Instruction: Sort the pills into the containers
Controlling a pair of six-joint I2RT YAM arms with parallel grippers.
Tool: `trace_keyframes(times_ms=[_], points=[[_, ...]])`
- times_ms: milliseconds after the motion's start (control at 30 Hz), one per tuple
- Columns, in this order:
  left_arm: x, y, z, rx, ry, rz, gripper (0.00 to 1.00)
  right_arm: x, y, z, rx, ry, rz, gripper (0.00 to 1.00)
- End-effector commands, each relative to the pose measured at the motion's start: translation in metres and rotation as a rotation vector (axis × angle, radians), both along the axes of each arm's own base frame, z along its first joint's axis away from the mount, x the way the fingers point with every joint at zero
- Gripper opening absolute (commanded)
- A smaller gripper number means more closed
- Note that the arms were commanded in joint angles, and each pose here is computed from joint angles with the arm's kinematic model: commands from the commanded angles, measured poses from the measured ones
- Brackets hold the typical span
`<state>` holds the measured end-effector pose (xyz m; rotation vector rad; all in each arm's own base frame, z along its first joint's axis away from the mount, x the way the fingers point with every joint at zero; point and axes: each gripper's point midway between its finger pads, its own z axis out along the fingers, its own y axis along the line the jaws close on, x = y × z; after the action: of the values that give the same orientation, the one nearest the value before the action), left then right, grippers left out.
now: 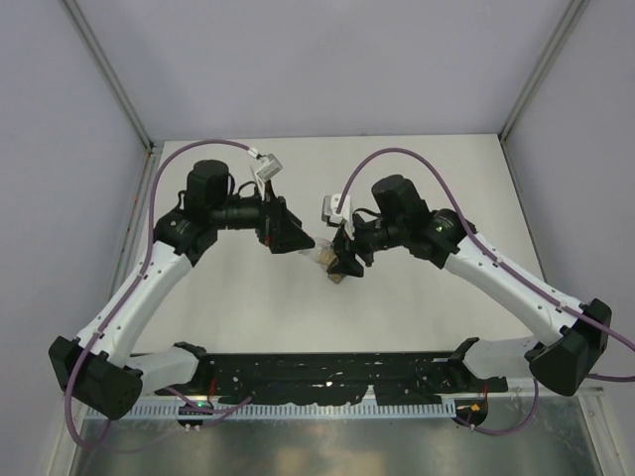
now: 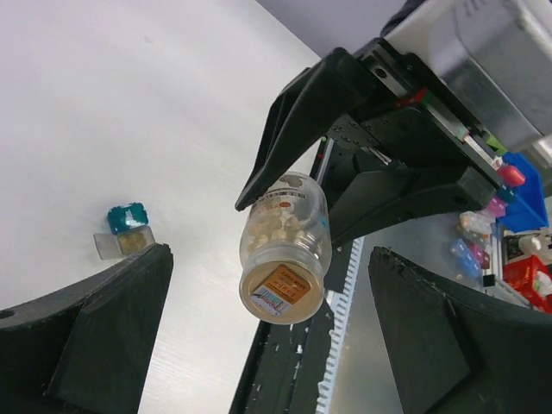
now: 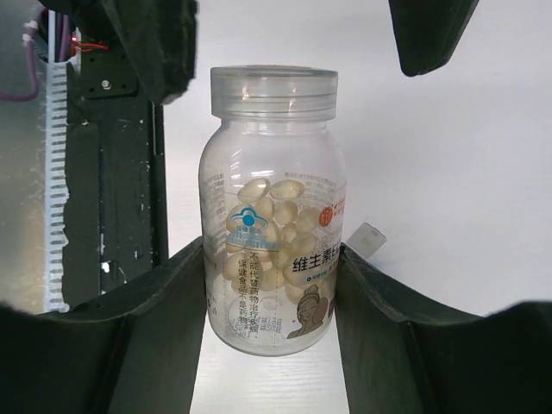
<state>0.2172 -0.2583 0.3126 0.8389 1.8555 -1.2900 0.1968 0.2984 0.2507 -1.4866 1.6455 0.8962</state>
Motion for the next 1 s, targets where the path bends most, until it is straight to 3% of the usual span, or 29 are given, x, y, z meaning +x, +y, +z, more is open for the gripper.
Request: trace_keyframes(times_ms=[0,667,967], points=[[0.013,-0.002,0.018,-0.061,0.087,0.066,0.99,0.018,-0.002,0.023,0.033,-0.152,-0.094,0.06],[0.036,-0.008,0.016,-0.126,0.320,0.084,1.00,0.041,-0.007,0.027,-0.025,-0.309,-0.236,0.06],[0.035,-0.007,0.002,-0.110,0.317,0.085,0.83,0.043,-0.006,0.026,-0.029,-0.309,-0.240,0.06]])
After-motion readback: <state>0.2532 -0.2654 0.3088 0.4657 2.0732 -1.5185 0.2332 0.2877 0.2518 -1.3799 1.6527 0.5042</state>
